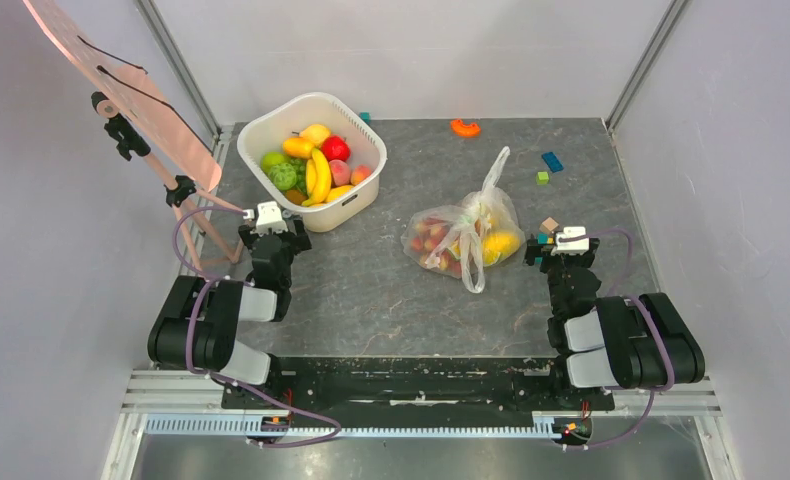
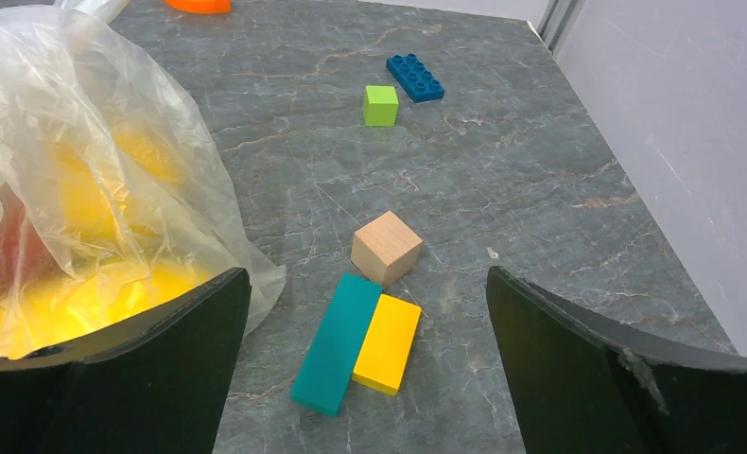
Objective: Take the fake fruits out of the plastic bag
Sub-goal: Move the plastic bag to the center of the board.
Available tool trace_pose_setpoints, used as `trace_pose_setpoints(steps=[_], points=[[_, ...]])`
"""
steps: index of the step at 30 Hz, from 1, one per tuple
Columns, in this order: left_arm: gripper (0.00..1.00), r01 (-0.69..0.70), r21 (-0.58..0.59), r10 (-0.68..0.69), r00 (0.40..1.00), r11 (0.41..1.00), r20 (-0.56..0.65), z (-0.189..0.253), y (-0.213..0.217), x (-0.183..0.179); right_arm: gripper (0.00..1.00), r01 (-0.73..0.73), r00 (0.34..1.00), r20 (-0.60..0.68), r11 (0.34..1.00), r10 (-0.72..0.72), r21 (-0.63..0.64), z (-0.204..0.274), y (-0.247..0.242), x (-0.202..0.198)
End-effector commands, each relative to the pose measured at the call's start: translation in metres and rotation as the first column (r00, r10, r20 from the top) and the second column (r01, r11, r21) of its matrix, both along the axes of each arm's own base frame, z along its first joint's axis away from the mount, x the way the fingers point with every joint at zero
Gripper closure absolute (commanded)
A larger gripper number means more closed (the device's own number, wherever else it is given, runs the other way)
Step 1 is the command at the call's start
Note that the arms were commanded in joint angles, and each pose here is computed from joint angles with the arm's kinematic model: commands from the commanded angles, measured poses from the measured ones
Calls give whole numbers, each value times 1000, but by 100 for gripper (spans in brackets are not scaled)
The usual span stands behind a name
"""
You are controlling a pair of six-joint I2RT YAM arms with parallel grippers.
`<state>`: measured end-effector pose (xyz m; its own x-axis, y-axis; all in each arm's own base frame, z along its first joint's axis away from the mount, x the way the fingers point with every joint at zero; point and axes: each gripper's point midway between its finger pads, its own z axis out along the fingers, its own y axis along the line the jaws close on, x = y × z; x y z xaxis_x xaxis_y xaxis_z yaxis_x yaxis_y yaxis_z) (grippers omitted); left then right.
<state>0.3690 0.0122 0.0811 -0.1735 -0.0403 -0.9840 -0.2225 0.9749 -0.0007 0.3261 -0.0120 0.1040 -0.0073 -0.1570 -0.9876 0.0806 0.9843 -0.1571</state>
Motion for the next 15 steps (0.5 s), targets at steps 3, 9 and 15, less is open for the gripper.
trace_pose_setpoints(steps=[3, 9, 15], points=[[0, -8, 19, 7, 999, 1000, 46, 12, 4, 4, 2, 14, 998, -53, 1000, -15, -16, -21, -4, -25], [0, -8, 20, 7, 999, 1000, 44, 12, 4, 4, 2, 17, 998, -54, 1000, -18, -14, -21, -4, -25], [0, -19, 20, 18, 999, 1000, 51, 13, 5, 2, 2, 15, 998, -55, 1000, -16, -15, -22, -4, -25]])
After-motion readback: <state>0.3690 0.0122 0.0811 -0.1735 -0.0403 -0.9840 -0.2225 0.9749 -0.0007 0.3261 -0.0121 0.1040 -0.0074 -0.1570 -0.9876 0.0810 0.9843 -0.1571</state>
